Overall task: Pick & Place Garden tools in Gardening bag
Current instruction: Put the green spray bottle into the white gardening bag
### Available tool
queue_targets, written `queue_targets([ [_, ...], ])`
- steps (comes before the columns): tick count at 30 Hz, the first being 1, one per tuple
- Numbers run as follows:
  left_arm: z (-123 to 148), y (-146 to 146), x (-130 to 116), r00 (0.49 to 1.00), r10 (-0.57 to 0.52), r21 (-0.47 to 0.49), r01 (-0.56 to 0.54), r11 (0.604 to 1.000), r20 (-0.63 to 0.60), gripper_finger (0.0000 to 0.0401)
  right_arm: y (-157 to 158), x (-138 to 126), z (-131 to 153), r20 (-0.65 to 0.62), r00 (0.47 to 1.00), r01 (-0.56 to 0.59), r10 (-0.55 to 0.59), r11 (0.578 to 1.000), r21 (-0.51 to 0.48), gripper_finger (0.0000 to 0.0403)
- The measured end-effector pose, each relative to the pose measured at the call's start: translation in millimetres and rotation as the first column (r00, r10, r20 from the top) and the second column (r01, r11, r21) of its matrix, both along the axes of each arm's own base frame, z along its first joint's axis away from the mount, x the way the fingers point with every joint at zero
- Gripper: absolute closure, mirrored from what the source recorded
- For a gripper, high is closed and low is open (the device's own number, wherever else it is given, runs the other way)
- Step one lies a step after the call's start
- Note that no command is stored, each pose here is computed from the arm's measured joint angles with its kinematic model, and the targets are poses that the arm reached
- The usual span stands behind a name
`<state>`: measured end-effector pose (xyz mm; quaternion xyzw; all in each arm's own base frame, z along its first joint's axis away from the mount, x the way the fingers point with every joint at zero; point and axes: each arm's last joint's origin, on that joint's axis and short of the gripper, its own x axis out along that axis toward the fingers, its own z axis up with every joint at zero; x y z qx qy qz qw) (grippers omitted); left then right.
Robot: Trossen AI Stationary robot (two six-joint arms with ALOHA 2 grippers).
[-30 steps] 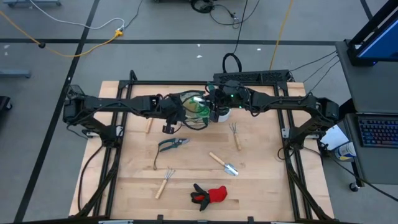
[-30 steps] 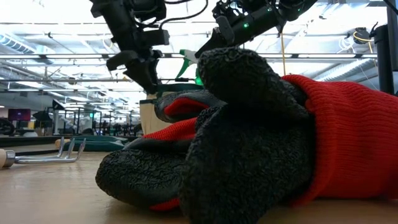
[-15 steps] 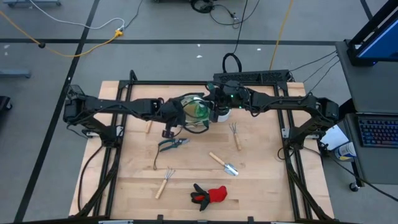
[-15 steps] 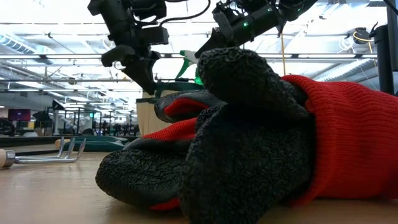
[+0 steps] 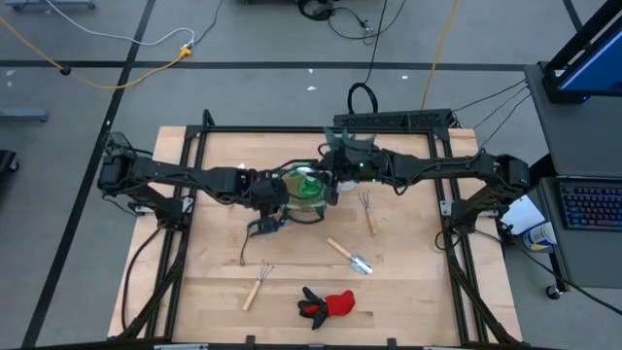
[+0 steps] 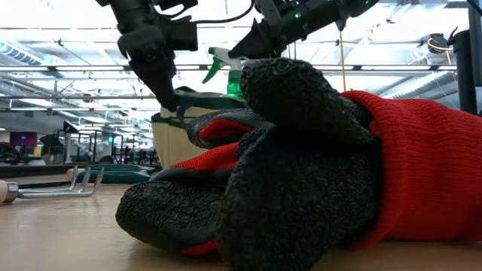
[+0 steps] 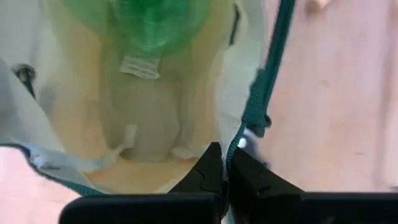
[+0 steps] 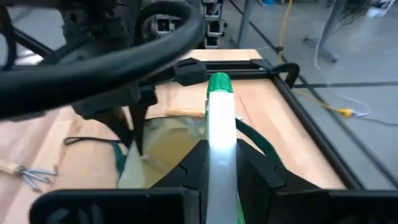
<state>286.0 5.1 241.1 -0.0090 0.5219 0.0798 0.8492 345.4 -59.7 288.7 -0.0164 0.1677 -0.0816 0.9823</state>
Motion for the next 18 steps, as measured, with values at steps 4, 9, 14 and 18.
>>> queue_targets([
  [4, 5, -7, -1, 0.998, 0.04, -0.037, -0.038, 0.999, 0.043, 0.0386, 12, 2, 0, -0.01, 0.999, 0.041, -0.042, 0.997, -0.065, 0.0355],
  [9, 17, -10, -6, 0.992, 0.071, -0.064, -0.065, 0.996, 0.103, 0.0395, 22, 3, 0, -0.025, 1.0, 0.002, -0.005, 0.993, -0.114, 0.0355],
  [14, 22, -9, -12, 0.993, 0.064, -0.016, -0.063, 0.998, 0.101, 0.0384, 19, 3, -9, -0.044, 0.999, 0.015, -0.019, 0.997, -0.079, 0.0355],
  [18, 20, -9, -12, 0.994, 0.064, -0.012, -0.063, 0.998, 0.088, 0.0395, 14, -1, -29, -0.061, 0.995, 0.073, -0.073, 0.997, -0.011, 0.0355],
])
